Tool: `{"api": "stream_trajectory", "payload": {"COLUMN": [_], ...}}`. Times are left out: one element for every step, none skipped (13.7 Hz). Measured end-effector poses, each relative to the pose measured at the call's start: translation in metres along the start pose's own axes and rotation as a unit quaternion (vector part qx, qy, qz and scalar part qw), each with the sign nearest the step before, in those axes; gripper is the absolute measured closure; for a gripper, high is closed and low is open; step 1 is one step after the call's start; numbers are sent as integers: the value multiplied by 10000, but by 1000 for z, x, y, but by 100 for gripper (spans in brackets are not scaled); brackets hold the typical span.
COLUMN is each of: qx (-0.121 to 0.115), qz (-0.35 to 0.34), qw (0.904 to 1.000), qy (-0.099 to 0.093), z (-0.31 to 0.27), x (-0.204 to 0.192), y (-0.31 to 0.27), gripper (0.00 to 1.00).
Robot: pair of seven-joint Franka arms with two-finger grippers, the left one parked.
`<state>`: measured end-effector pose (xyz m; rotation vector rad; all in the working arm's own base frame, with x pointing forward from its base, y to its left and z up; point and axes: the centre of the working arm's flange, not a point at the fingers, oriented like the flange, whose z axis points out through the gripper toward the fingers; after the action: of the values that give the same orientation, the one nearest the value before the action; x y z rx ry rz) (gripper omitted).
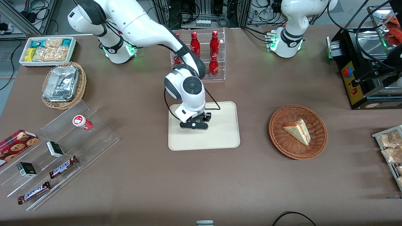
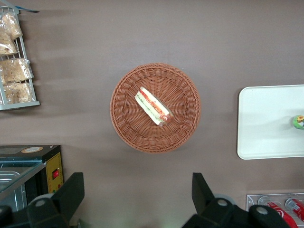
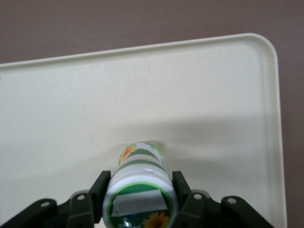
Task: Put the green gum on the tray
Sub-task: 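Lower the gum container onto the beige tray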
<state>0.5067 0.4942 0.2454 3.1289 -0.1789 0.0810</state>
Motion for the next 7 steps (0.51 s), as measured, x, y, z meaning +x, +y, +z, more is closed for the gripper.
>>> {"api": "stream_trajectory", "payload": {"qx": [-21,-42,-60,-73,-74,-78,-91], "qz": [7,6,4,2,1,-6,-42], "qw": [10000,10000,10000,10000,10000,10000,9999], "qy": [-11,-23,-34,-41,-40,-42,-44], "z": [5,10,13,16,18,19,20], "x": [-1,-1,-2,-2,-2,-2,-3], "y": [-1,-2,-2,-2,-2,-3,-3], "gripper": [41,41,41,41,37,37,33]}}
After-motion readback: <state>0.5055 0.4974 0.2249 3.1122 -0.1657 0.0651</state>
